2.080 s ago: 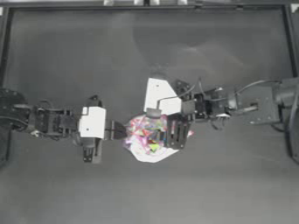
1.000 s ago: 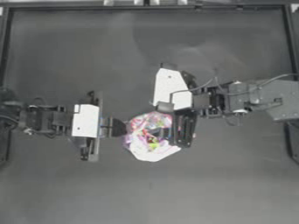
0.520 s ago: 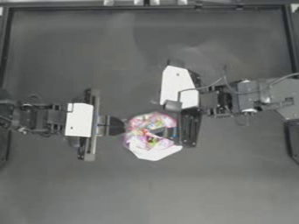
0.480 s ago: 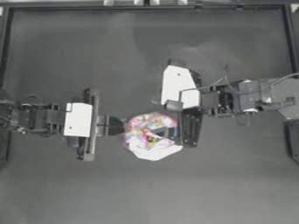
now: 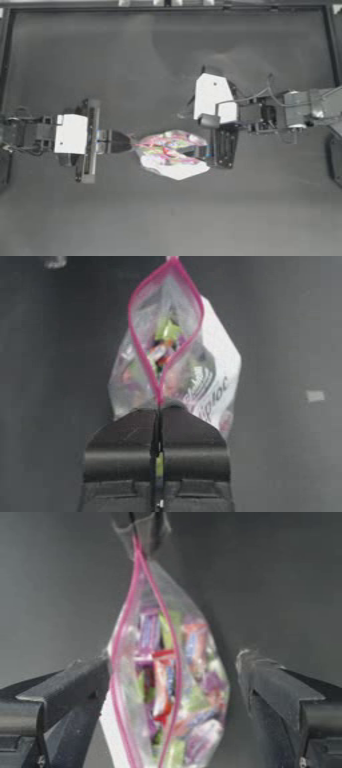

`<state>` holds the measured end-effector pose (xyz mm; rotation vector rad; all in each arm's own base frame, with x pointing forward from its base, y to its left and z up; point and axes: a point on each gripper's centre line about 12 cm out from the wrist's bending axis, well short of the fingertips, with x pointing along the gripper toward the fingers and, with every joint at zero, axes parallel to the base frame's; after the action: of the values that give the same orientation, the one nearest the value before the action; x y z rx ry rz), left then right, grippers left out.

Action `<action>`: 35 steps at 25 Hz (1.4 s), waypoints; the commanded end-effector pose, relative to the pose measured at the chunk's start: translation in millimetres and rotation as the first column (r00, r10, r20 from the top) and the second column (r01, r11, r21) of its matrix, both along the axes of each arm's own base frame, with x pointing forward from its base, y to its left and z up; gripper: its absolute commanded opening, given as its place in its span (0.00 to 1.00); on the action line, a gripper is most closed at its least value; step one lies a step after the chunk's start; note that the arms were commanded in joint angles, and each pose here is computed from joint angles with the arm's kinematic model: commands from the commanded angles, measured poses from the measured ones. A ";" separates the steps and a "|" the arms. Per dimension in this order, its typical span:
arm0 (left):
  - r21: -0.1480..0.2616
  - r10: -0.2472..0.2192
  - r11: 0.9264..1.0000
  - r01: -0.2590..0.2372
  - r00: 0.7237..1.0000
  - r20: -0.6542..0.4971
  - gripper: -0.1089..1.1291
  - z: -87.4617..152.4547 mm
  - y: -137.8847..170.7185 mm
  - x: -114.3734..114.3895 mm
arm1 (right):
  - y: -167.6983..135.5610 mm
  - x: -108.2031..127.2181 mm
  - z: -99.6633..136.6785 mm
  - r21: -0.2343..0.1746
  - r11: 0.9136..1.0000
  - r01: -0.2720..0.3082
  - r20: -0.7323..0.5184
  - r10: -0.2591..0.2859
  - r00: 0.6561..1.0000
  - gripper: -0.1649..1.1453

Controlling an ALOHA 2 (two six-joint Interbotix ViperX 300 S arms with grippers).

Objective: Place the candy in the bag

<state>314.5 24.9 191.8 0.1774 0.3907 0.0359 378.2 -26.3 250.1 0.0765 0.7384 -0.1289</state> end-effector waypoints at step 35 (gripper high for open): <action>-0.027 0.042 0.999 -0.042 0.999 0.034 0.91 5.4 7.0 -4.7 | 6.9 -9.5 19.0 -0.004 1.000 -0.019 0.061 0.019 0.998 0.90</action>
<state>306.2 30.4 185.2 0.1462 0.4027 0.0655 369.8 -20.0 255.9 0.0756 0.7189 -0.1140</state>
